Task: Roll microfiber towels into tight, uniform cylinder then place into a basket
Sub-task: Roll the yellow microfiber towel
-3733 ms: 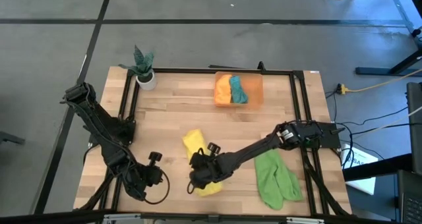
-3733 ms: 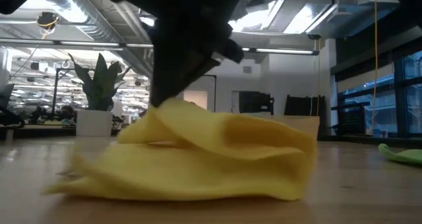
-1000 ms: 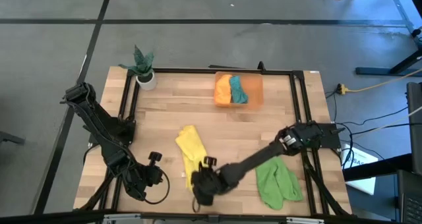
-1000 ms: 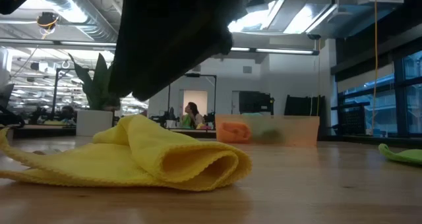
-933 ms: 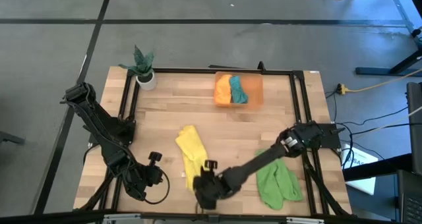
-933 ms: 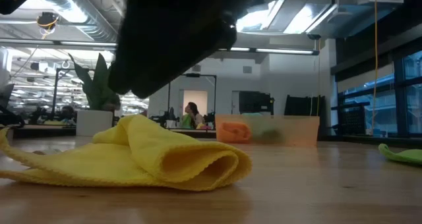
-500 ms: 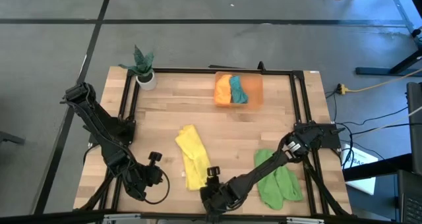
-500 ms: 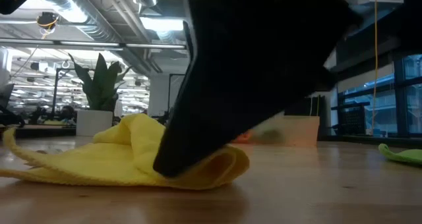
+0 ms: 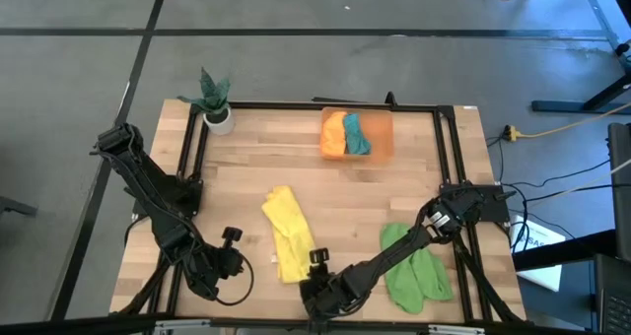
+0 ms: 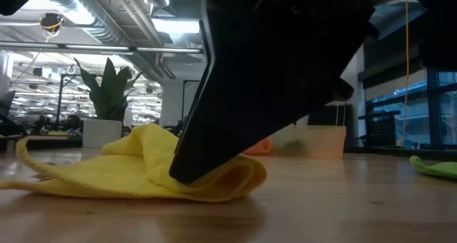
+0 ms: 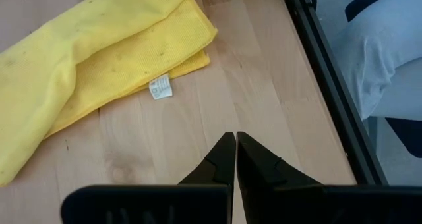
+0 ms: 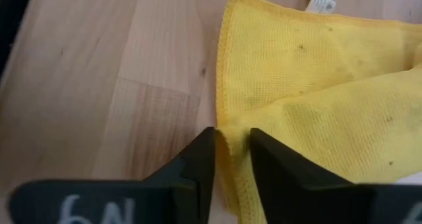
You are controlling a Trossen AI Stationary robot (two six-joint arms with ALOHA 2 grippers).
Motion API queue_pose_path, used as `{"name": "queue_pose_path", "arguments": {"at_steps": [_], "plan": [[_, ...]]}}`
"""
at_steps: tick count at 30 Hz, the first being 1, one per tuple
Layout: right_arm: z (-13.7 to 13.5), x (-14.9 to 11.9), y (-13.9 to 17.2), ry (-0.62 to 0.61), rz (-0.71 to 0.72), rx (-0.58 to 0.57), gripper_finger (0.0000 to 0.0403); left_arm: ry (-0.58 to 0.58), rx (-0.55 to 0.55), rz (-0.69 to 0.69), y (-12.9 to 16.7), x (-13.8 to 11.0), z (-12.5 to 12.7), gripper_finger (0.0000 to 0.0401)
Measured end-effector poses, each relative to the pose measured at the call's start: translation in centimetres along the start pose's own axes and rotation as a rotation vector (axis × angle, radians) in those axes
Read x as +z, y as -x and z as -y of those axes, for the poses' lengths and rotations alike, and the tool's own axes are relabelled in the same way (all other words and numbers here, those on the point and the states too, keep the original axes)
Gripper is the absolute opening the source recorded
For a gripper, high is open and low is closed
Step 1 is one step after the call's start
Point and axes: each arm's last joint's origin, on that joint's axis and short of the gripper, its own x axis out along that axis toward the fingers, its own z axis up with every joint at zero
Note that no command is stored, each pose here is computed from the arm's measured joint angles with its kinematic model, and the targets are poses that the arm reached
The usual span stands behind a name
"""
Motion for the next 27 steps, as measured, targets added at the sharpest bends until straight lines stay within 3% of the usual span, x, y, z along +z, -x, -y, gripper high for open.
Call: {"name": "queue_pose_path", "arguments": {"at_steps": [7,22,27], "plan": [[0.0,0.1,0.0,-0.002,0.007,-0.002,0.0009,0.0,0.0,0.0,0.0,0.0,0.0,0.0006],[1.6,3.9,1.6,-0.084,0.181,-0.046,0.0004,-0.002,0.003,0.003,0.0,0.0,0.0,0.0006],[2.4,3.9,1.2,-0.09,0.166,-0.06,0.0003,-0.055,0.127,0.04,-1.0,0.0,-0.1,0.0006]]}}
